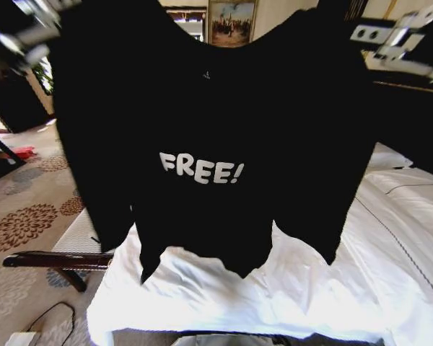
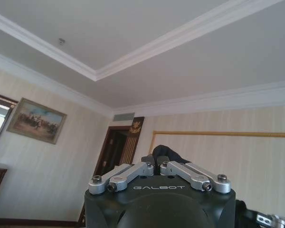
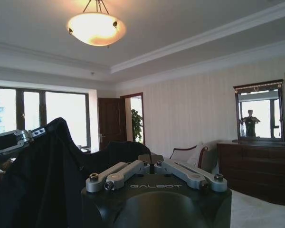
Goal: Fold the clothes on the bed.
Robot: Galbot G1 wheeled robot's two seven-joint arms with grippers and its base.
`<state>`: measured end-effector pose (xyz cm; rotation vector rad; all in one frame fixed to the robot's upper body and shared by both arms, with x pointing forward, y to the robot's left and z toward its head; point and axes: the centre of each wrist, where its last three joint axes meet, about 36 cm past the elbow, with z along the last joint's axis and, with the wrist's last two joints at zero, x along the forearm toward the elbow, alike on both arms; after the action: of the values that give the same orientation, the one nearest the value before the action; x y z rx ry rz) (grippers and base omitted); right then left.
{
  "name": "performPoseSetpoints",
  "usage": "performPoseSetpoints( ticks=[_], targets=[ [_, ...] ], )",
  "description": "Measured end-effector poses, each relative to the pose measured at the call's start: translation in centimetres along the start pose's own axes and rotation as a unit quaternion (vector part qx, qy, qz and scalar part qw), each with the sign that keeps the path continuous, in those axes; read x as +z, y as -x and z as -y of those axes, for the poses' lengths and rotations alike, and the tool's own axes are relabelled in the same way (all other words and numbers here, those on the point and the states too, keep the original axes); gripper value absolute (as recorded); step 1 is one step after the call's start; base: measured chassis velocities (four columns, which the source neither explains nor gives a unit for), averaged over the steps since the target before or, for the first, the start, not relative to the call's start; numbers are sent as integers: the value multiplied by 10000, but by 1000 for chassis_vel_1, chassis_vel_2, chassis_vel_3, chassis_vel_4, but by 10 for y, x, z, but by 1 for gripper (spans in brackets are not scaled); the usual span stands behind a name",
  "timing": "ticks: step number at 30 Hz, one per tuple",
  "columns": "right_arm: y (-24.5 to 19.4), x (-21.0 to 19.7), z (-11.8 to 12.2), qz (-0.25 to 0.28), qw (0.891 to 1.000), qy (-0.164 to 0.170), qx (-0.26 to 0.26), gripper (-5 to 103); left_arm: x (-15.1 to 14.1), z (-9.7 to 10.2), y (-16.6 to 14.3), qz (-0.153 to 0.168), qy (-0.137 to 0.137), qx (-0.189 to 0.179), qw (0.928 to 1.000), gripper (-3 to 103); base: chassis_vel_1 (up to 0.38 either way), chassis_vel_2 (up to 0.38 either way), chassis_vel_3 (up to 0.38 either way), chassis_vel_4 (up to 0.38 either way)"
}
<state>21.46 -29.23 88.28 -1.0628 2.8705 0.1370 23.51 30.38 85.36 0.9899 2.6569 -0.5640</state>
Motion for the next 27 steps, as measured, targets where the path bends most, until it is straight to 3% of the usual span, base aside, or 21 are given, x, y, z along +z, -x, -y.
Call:
performPoseSetpoints(
  ticks=[1,3,6,10,12,20,27],
  targets=[
    [2,6,1,-169,9998,65,77,0,14,-15,6,-82,-118,-283,9995,1,0,0,0,0],
    [3,10,3,-231,9996,96,113,0,22,-22,9,-159,-166,-396,9990,1,0,0,0,0],
    [22,35,24,-483,9979,220,365,0,66,-51,21,-589,-411,-782,9943,1,0,0,0,0],
    [43,72,45,-710,9959,317,462,0,96,-66,22,-934,-525,-849,9906,1,0,0,0,0],
    [48,83,51,-750,9954,345,487,0,103,-69,23,-1018,-528,-846,9898,1,0,0,0,0],
    [92,158,118,-987,9880,738,934,0,163,-75,33,-1580,-205,-563,9856,1,0,0,0,0],
    [120,218,173,-1079,9812,849,1354,0,215,-122,51,-1800,-214,-940,9789,1,0,0,0,0]
  ],
)
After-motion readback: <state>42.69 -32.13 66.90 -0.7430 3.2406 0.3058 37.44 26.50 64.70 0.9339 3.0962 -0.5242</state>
